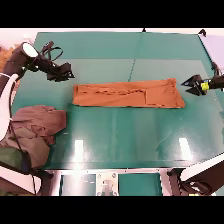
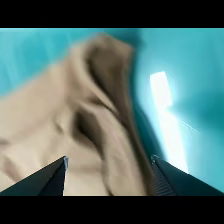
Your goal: Fold the shirts.
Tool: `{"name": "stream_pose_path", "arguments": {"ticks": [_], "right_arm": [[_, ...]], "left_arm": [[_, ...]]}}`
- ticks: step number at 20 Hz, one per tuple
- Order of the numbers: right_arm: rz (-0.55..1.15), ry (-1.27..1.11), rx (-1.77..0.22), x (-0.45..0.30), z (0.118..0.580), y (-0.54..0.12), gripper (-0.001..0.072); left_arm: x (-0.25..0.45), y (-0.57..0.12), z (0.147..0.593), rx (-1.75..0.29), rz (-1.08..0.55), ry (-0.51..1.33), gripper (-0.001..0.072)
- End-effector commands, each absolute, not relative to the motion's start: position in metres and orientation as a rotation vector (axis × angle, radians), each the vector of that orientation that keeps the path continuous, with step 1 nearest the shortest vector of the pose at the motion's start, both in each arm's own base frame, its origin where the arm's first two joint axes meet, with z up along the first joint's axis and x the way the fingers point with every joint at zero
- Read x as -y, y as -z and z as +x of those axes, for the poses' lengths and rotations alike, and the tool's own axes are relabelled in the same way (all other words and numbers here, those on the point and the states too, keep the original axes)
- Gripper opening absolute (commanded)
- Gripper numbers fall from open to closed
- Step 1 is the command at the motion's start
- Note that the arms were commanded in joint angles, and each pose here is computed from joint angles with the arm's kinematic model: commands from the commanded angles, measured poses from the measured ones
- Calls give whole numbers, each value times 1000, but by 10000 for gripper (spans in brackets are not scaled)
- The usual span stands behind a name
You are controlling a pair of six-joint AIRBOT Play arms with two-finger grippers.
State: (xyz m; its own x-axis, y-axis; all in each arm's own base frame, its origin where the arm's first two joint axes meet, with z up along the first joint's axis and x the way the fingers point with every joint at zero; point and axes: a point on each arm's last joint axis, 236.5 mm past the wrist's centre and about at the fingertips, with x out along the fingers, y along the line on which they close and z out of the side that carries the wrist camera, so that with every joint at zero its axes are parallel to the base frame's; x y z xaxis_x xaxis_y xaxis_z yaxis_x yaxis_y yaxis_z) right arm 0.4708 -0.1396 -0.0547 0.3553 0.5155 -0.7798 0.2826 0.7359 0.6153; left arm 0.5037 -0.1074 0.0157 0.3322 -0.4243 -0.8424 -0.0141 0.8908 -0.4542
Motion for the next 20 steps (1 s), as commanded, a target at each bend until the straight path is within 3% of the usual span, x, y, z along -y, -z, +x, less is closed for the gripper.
{"name": "stream_pose_path", "arguments": {"ticks": [1, 9, 10, 11, 12, 13, 14, 15, 16, 20], "right_arm": [[770, -263, -1323, 136, 450, 82, 603], [809, -399, -1339, 89, 478, 119, 599], [797, -405, -1337, 85, 482, 117, 545], [779, -412, -1329, 83, 487, 113, 348], [766, -416, -1321, 82, 491, 110, 259], [754, -422, -1318, 82, 493, 106, 91], [745, -427, -1312, 82, 494, 102, 18], [739, -435, -1311, 82, 495, 98, 18], [737, -442, -1313, 82, 495, 92, 17], [694, -477, -1296, 80, 493, 47, 17]], "left_arm": [[115, -16, 493, -1258, -421, 305, 377], [152, -19, 492, -1235, -379, 370, 375], [158, -20, 491, -1232, -377, 380, 375], [164, -21, 490, -1230, -378, 391, 375], [170, -22, 490, -1227, -384, 404, 374], [179, -24, 489, -1221, -389, 419, 326], [186, -26, 489, -1216, -387, 433, 205], [196, -27, 488, -1202, -363, 462, 83], [206, -28, 488, -1182, -335, 490, 31], [280, -35, 492, -1037, -289, 566, 31]]}}
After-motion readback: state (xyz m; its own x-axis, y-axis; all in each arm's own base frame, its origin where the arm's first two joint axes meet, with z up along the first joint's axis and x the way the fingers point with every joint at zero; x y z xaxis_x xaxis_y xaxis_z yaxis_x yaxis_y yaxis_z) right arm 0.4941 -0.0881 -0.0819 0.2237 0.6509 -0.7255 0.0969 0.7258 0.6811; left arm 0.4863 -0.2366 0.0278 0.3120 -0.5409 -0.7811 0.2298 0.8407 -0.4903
